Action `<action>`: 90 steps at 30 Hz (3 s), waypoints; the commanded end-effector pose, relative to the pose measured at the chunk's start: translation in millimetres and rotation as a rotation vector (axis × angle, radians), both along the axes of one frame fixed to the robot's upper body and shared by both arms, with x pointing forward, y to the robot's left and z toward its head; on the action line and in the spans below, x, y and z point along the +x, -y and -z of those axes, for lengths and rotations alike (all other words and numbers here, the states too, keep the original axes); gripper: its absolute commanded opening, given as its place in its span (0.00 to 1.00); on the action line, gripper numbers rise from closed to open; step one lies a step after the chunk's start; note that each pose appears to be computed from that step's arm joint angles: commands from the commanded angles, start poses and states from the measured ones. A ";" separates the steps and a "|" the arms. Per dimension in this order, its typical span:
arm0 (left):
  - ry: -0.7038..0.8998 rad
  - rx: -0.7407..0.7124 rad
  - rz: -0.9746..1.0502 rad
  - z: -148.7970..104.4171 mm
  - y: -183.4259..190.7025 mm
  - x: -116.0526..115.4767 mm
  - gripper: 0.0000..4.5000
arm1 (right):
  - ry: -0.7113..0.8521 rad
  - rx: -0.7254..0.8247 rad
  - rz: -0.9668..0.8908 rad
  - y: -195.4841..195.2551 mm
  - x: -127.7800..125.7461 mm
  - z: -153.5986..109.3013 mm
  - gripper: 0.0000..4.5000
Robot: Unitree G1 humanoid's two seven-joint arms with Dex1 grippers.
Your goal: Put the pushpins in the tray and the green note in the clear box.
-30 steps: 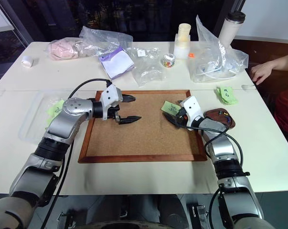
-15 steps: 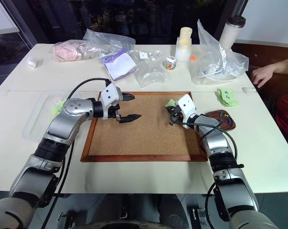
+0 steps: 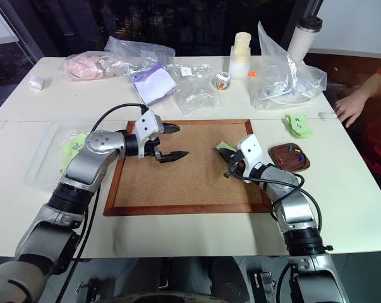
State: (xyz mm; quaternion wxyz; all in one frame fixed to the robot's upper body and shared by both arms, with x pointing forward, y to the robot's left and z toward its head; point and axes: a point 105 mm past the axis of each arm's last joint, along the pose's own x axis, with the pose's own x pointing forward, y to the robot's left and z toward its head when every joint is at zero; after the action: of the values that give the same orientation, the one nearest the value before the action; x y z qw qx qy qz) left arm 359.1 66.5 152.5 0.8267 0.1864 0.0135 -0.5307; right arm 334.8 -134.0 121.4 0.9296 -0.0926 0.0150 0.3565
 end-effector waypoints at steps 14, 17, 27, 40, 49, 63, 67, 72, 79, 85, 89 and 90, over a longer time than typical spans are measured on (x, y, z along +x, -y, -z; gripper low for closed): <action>-0.331 -0.107 0.120 -7.4 8.5 16.7 1.00 | 0.090 -0.045 0.079 25.6 -21.1 -24.5 0.20; -0.300 -0.076 0.158 -3.5 10.2 10.1 1.00 | 0.076 -0.071 0.078 30.3 -31.4 -15.1 0.52; -0.169 0.047 0.228 15.9 12.8 -10.7 1.00 | 0.017 -0.130 0.044 25.1 -32.9 15.7 0.99; -0.192 0.210 0.149 54.1 -1.4 -11.2 1.00 | -0.135 -0.181 0.084 36.0 -15.3 58.8 0.99; -0.179 0.148 0.149 43.2 3.4 -13.6 1.00 | -0.249 -0.204 0.084 36.3 -18.6 76.6 0.14; -0.183 0.119 0.166 40.2 6.2 -17.8 1.00 | 0.012 0.000 0.076 23.0 -19.4 11.5 0.12; -0.184 0.126 0.172 42.3 5.9 -18.7 1.00 | 0.051 0.041 0.069 20.7 -25.8 -1.7 0.52; -0.180 0.126 0.177 43.2 8.2 -19.1 1.00 | 0.012 0.142 0.188 38.2 -14.8 -5.9 0.98; -0.178 0.122 0.183 43.5 10.3 -20.3 1.00 | -0.081 0.161 0.243 48.8 2.0 10.7 0.98; -0.173 0.120 0.181 42.4 9.8 -20.8 1.00 | -0.145 -0.001 0.182 42.0 3.2 44.9 0.98; -0.169 0.115 0.170 41.2 7.8 -20.2 1.00 | -0.251 -0.105 0.167 41.3 -4.0 77.8 0.98; -0.167 0.112 0.170 40.6 8.1 -20.5 1.00 | -0.262 -0.120 0.163 40.5 -5.0 81.1 0.98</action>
State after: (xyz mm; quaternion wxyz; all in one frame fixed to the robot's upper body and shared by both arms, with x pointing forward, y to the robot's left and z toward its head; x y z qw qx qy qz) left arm 339.2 61.1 100.2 0.7616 0.1855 0.1215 -0.6090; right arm 340.8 -173.0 79.3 0.9512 -0.0857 0.0882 0.2829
